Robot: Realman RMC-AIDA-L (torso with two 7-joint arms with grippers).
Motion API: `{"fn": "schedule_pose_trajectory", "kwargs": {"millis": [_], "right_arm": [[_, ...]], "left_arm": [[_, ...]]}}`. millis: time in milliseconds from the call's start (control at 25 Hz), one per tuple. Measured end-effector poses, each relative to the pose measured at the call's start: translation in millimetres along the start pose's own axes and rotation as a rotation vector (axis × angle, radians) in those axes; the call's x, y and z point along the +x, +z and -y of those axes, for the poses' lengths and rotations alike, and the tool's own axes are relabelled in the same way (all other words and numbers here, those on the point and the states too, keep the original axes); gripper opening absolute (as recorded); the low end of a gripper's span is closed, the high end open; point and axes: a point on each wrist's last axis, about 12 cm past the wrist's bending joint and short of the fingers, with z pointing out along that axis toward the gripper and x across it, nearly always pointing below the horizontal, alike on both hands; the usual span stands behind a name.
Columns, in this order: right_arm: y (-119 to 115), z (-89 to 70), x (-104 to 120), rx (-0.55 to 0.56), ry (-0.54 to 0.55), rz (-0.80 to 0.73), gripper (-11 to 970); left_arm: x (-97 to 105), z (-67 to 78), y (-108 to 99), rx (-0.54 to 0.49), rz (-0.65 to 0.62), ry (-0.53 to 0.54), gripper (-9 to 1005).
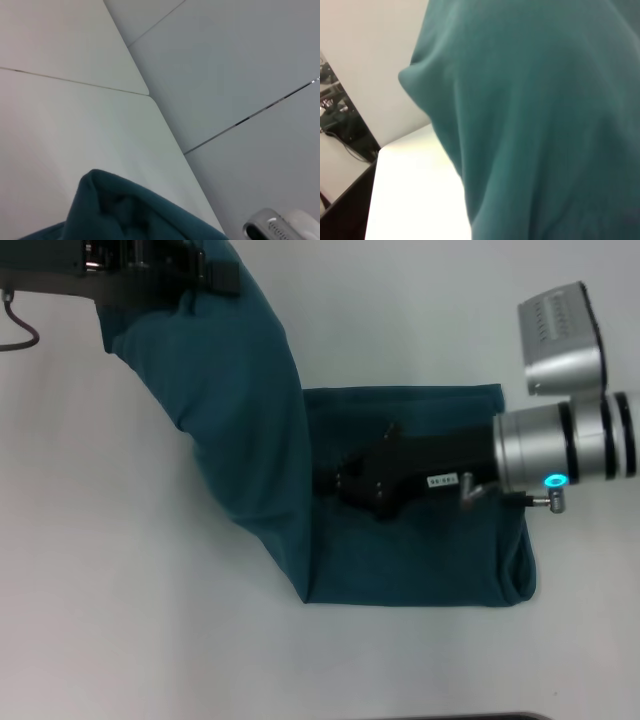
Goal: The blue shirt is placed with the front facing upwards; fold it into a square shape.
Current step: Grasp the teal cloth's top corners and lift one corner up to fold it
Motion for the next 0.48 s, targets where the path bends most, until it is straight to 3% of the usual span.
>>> {"fn": "schedule_pose_trajectory", "kwargs": {"millis": [480], "right_arm": [[29.8, -10.2, -6.5, -0.096, -0.019, -0.065, 8]], "left_arm": [[0.0, -1.4, -0.6, -0.009, 0.006, -0.007, 87]]}}
